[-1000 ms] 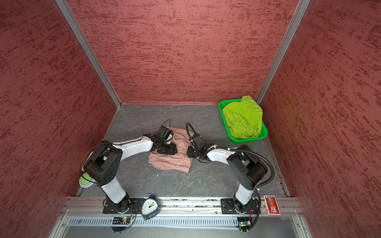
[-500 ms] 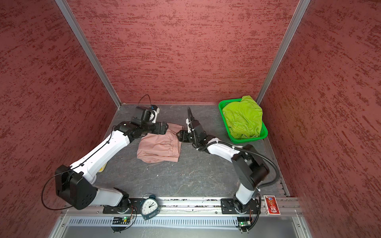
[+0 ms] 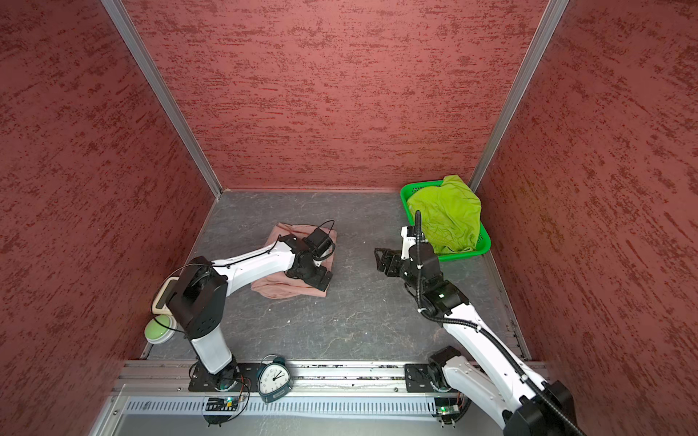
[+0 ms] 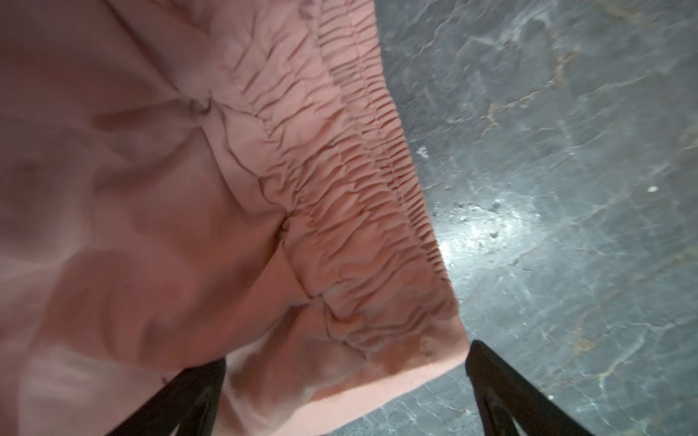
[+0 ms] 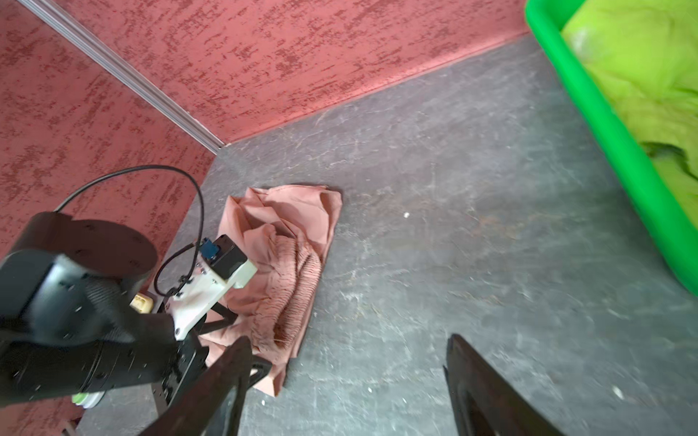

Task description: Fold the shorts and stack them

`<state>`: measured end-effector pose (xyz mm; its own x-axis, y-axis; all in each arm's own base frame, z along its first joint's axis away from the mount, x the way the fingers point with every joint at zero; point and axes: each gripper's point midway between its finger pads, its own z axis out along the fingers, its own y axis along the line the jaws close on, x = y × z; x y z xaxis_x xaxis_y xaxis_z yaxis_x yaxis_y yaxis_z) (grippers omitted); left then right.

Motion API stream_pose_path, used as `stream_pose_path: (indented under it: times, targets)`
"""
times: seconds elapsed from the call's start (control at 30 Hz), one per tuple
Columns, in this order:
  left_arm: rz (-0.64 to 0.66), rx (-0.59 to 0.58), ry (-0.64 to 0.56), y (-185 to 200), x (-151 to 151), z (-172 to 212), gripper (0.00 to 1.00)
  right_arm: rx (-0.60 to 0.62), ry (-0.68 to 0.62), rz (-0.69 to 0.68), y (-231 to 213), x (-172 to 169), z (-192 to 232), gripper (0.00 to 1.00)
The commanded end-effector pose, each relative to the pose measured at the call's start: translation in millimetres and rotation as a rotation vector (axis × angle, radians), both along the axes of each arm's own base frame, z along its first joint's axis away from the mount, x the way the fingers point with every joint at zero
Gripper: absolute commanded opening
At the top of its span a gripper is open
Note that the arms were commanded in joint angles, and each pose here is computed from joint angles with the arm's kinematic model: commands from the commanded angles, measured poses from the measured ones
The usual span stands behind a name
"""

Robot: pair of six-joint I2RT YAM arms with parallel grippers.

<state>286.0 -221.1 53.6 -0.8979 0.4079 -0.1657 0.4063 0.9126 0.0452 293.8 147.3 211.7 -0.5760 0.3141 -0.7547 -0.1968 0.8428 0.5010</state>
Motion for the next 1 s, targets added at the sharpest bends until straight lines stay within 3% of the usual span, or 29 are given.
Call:
stream_pose_path:
  times: [0.0,0.2,0.5,0.53,0.57,0.6,0.67,0.8,0.97]
  targets:
    - [0.015,0.053,-0.018,3,11,-10,0.99,-0.02,0.039,-0.03,-9,-5,-13,0.82]
    - [0.077,0.089,-0.014,35,37,-35,0.99,-0.005,0.034,-0.01,-5,-4,-14,0.82]
    - [0.193,0.033,-0.062,102,123,-47,0.99,0.007,0.044,0.008,1,-1,-17,0.82]
    - [0.19,0.021,-0.064,109,135,-49,0.91,0.008,0.042,0.006,1,0,-16,0.82]
    - [0.185,-0.022,-0.061,111,145,-47,0.9,0.01,0.037,0.007,2,1,-15,0.82]
    - [0.199,-0.026,-0.069,118,156,-44,1.0,0.014,0.034,0.009,3,2,-14,0.82]
    - [0.235,0.012,-0.087,137,179,-33,1.0,0.031,0.026,0.021,6,4,-12,0.82]
    - [0.179,0.058,-0.076,148,194,-27,0.99,0.046,0.026,0.043,12,5,-7,0.82]
    - [0.273,0.075,-0.081,198,205,-36,0.99,0.028,0.018,0.058,14,7,-2,0.82]
